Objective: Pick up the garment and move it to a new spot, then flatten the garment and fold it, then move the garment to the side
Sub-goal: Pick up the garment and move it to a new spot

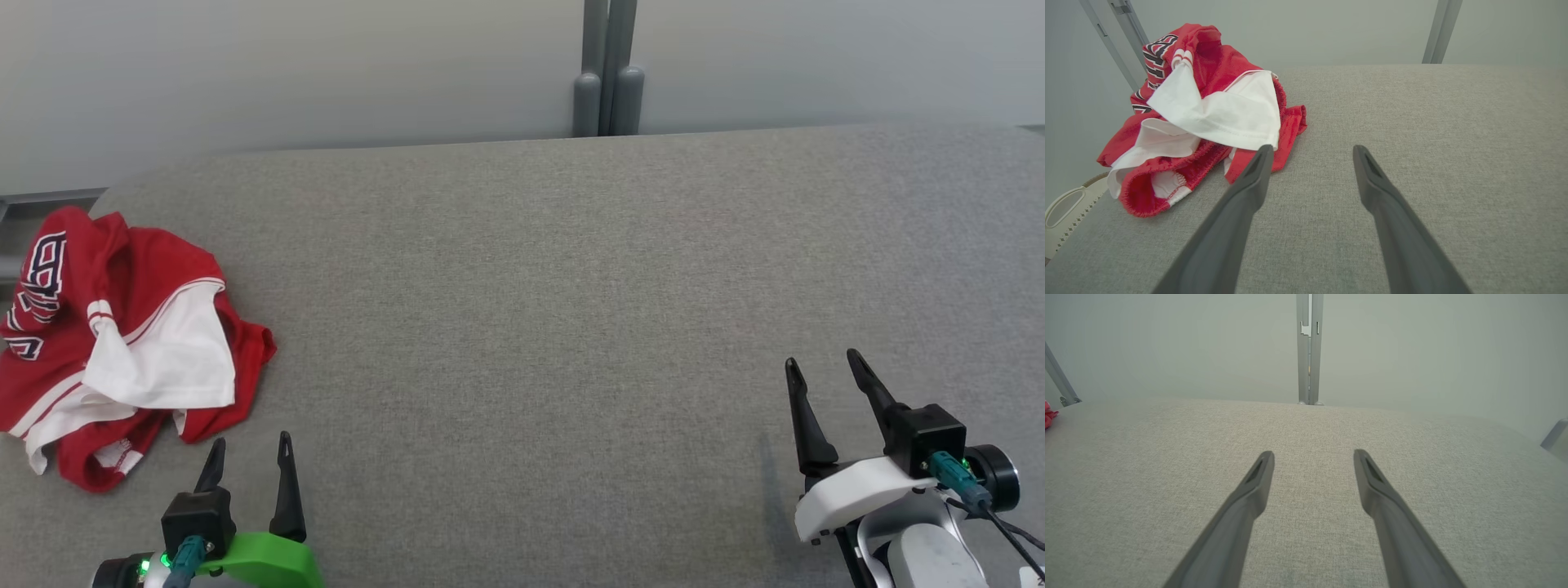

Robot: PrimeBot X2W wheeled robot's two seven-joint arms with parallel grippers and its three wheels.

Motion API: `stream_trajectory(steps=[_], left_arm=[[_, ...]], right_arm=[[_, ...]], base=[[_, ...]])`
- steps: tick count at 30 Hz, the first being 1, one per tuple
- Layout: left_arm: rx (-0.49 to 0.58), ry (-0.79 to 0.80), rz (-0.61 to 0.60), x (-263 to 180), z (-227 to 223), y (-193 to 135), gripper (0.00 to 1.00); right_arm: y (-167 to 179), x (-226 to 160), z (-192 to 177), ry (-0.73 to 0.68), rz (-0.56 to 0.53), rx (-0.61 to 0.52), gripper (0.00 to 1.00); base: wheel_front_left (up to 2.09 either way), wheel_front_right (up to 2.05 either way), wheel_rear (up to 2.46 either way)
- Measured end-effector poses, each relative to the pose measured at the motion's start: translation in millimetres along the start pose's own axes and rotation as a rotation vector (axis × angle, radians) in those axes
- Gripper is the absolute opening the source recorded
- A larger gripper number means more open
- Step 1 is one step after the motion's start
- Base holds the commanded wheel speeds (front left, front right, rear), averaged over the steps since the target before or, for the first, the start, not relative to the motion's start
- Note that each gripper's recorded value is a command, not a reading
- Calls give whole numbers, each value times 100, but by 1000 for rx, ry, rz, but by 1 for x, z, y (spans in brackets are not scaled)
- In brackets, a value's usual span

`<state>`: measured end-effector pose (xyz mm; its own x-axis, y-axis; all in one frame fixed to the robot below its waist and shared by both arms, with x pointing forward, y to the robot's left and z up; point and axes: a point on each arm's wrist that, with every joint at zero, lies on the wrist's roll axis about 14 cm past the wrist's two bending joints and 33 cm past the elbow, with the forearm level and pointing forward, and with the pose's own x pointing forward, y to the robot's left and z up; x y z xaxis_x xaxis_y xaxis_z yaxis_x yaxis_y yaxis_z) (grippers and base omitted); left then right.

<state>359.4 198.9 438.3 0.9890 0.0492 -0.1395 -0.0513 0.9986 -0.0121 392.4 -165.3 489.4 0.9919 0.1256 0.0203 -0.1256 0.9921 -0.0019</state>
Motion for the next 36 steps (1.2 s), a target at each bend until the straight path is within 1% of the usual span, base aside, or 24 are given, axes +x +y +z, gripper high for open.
stream_trajectory(steps=[4,8,14,20,21,24,26,28,31,35,36], left_arm=[[-14,3,48,-8,-2,14,100],[-28,16,127,-23,-8,38,100],[-80,56,291,-62,-26,84,100],[-149,87,453,-116,-46,123,100],[-149,87,453,-116,-46,123,100],[-172,94,520,-139,-52,136,100],[-217,78,560,-150,-52,145,100],[-222,85,570,-154,-55,147,100],[-222,88,553,-148,-54,146,100],[-179,28,468,-109,-26,149,100],[-128,10,411,-84,-10,150,100]], right_arm=[[20,6,-3,7,62,4,100],[55,15,-4,10,166,10,100],[121,27,-7,17,356,29,100],[188,28,-13,41,543,65,100],[188,28,-13,41,543,65,100],[214,27,-12,43,612,74,100],[226,27,-12,44,645,79,100],[231,27,-17,58,656,89,100],[225,31,-22,70,643,84,100],[203,38,-26,73,595,61,100],[189,42,-31,83,561,56,100]], base=[[0,0,0],[0,0,0],[0,0,0],[0,0,0],[0,0,0],[0,0,0],[0,0,0],[0,0,0],[0,0,0],[0,0,0],[0,0,0]])
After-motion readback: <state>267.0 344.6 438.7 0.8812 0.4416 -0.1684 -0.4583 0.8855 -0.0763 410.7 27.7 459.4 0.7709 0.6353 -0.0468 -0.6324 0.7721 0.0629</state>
